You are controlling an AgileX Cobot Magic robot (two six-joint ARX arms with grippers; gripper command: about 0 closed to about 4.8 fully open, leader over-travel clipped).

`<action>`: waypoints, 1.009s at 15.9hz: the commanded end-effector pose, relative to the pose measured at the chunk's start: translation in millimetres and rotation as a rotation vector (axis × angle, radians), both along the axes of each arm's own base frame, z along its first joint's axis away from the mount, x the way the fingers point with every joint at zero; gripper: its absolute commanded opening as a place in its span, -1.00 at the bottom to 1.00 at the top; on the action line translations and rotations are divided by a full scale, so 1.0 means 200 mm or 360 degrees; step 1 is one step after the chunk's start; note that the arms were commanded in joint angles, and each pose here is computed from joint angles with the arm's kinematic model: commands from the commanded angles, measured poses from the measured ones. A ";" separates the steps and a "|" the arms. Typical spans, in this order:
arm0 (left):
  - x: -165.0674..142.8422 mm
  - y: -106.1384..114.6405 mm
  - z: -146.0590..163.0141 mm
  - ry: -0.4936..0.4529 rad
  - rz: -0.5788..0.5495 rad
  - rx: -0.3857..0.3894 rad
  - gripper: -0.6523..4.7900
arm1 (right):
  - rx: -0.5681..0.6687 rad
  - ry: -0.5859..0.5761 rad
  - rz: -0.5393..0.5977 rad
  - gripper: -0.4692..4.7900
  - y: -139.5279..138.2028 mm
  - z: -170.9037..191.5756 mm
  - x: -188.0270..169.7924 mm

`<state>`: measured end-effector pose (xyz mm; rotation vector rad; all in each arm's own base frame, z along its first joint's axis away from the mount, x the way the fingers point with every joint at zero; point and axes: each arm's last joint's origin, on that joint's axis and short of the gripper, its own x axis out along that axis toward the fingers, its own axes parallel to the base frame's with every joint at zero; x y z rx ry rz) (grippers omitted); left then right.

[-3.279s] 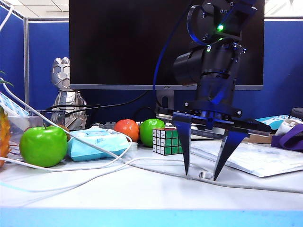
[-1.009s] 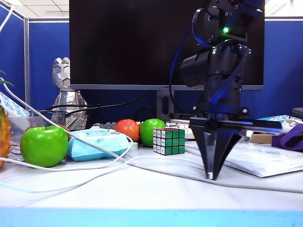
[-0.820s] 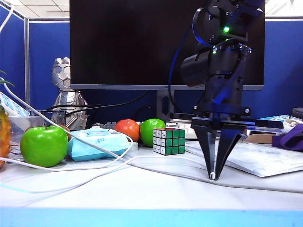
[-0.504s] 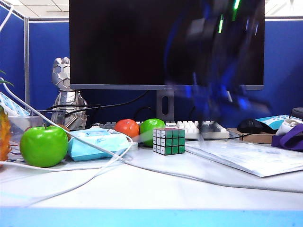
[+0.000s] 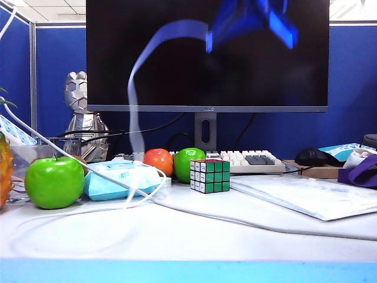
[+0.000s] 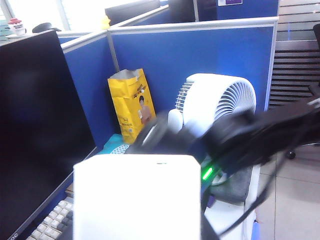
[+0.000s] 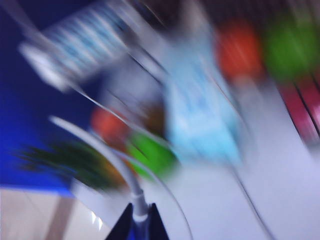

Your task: Pick up the Type-C charging cable and the charging base, insert one end of the Type-C charger into the corresponding slot on the base, and finally place the plugged-in charger back on the table.

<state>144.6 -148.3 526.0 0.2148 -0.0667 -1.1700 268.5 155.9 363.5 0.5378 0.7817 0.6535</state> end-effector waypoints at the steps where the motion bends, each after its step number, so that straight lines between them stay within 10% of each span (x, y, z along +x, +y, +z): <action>1: -0.01 0.02 0.03 -0.0051 0.0047 -0.0048 -0.78 | 0.0171 -0.0394 0.0026 -0.83 -0.05 0.21 -0.09; 16: -0.02 0.01 0.03 -0.0160 -0.0085 -0.0025 -0.78 | 0.0752 -0.1599 0.0541 -0.83 -0.28 0.68 -0.29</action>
